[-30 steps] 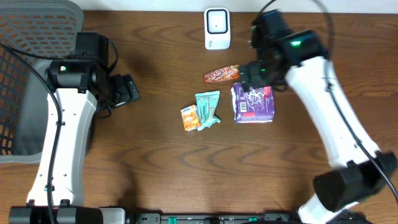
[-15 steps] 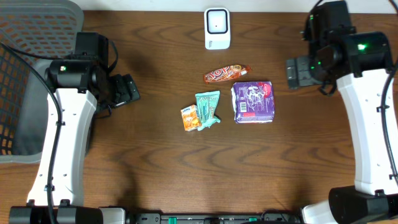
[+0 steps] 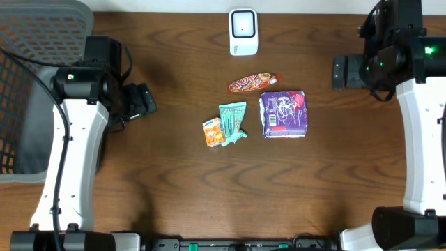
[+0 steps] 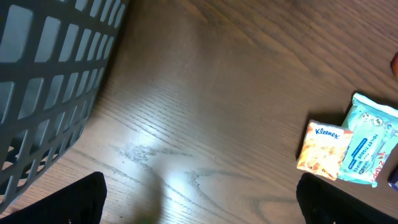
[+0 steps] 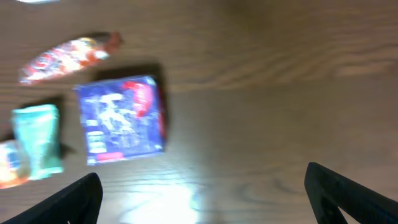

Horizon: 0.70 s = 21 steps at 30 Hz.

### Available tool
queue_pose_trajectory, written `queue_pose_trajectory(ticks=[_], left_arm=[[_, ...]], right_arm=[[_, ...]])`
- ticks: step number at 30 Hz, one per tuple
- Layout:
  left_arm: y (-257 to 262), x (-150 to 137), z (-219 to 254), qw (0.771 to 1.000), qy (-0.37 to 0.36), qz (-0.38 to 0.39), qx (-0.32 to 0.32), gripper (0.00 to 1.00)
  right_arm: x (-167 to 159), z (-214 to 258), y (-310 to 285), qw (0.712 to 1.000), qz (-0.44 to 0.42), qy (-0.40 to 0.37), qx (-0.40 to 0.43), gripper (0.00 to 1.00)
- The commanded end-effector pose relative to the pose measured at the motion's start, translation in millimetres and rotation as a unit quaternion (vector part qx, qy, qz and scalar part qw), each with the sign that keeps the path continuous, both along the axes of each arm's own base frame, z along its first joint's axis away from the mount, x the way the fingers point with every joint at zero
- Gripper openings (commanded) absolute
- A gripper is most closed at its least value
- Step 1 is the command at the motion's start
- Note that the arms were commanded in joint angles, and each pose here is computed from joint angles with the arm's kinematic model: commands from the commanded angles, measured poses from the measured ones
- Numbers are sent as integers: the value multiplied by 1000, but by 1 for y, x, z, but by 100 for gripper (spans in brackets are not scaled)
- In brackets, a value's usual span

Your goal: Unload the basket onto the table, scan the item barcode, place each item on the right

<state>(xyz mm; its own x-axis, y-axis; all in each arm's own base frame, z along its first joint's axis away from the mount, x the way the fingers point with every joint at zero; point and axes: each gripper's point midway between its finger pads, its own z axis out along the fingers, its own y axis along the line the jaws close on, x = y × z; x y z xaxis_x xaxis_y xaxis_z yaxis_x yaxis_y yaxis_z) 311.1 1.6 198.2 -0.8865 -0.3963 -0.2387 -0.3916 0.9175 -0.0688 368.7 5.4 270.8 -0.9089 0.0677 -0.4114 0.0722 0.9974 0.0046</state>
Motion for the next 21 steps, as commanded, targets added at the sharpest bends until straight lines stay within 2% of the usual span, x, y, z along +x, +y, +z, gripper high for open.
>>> queue_pose_trajectory(ticks=[1, 6, 11, 15, 21], left_arm=[[4, -2, -4, 1000, 9, 2, 8, 98], [4, -2, -4, 1000, 9, 2, 8, 98], [4, -2, -4, 1000, 9, 2, 8, 98], [4, -2, -4, 1000, 9, 2, 8, 98], [4, -2, -4, 1000, 9, 2, 8, 98]], right_arm=[[-1, -6, 35, 997, 37, 2, 71, 99], [11, -32, 66, 994, 77, -4, 83, 75], [26, -65, 95, 994, 59, -25, 86, 72], [39, -88, 115, 995, 33, -60, 79, 76], [45, -119, 158, 990, 61, -76, 99, 76]])
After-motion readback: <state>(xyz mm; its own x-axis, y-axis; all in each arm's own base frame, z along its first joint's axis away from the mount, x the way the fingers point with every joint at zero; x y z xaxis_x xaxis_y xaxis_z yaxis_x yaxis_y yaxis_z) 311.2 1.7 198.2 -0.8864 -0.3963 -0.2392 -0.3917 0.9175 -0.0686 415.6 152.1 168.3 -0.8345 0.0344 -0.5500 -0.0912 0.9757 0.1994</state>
